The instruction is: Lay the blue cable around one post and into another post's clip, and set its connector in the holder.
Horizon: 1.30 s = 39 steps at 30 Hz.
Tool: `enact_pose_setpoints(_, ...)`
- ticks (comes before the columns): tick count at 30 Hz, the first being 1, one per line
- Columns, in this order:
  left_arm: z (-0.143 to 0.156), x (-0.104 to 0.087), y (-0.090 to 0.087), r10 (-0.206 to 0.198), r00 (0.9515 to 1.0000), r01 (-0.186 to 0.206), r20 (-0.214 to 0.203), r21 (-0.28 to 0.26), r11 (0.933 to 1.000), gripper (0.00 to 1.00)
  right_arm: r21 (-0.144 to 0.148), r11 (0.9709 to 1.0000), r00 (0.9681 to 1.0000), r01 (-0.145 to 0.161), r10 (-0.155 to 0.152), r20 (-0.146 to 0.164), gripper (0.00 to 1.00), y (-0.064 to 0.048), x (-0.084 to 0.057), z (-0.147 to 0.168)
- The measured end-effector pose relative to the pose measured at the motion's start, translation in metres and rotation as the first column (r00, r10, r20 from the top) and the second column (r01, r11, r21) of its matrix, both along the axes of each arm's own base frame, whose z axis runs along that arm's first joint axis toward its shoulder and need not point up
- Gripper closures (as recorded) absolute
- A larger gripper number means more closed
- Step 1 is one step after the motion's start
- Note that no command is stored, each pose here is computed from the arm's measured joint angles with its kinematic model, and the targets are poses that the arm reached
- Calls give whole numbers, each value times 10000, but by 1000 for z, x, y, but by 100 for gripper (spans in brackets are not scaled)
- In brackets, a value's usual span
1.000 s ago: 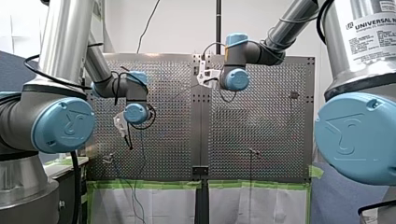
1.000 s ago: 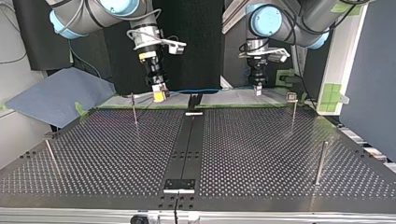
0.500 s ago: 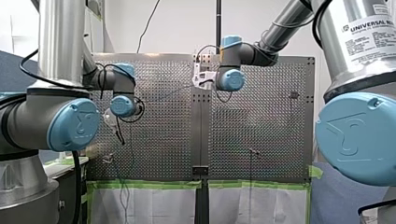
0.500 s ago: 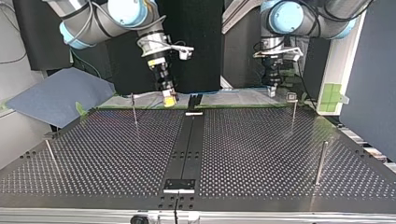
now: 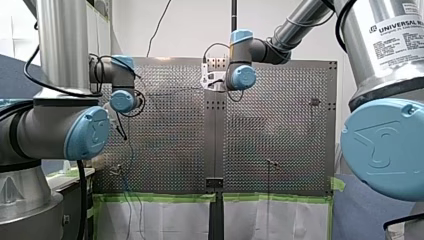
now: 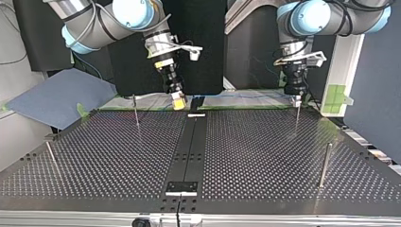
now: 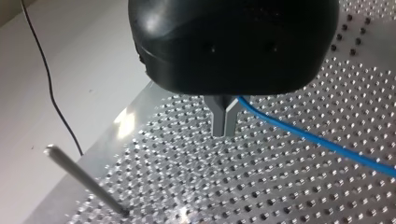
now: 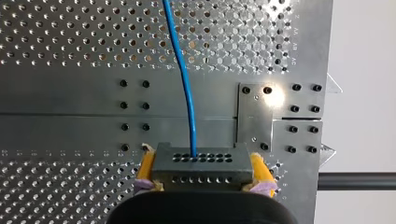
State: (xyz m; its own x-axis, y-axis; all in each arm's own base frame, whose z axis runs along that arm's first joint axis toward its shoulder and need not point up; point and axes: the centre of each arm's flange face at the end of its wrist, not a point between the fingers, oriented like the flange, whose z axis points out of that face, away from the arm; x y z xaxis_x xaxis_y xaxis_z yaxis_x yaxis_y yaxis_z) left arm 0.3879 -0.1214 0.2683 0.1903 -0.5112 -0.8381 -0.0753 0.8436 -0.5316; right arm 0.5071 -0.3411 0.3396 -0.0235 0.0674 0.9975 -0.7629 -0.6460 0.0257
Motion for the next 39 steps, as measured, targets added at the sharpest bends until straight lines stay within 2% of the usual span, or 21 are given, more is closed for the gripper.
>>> enact_pose_setpoints(4, 7, 5, 10, 171, 9996, -175, 244, 193, 9997, 98, -104, 9999, 9999, -99, 100, 63, 100, 2, 4, 2)
enact_pose_setpoints(7, 19, 10, 18, 453, 9978, -461, 488, 155, 9988, 98, -227, 9995, 9996, -234, 237, 162, 100, 2, 8, 9)
enact_pose_setpoints(10, 35, 12, 24, 739, 9941, -742, 791, 16, 9972, 98, -291, 9989, 9991, -369, 375, 208, 100, 4, 14, 17)
enact_pose_setpoints(17, 78, 14, 36, 1330, 9808, -1284, 1427, -409, 9909, 98, -471, 9970, 9974, -607, 624, 362, 100, 6, 29, 35)
enact_pose_setpoints(22, 109, 13, 40, 1390, 9725, -1280, 1867, -696, 9893, 98, -648, 9952, 9956, -740, 775, 536, 100, 6, 43, 48)
enact_pose_setpoints(25, 126, 16, 40, 1251, 9710, -1120, 2037, -743, 9909, 98, -667, 9944, 9948, -815, 852, 551, 100, 4, 52, 51)
enact_pose_setpoints(30, 150, 24, 41, 1168, 9649, -1008, 2351, -790, 9918, 98, -653, 9935, 9936, -933, 971, 574, 100, 0, 66, 52)
enact_pose_setpoints(35, 161, 37, 44, 1225, 9615, -1037, 2461, -880, 9907, 98, -509, 9937, 9933, -1002, 1029, 525, 100, -6, 77, 48)
enact_pose_setpoints(39, 163, 48, 47, 1348, 9609, -1141, 2418, -978, 9886, 98, -395, 9942, 9930, -1003, 1025, 583, 100, -12, 82, 49)
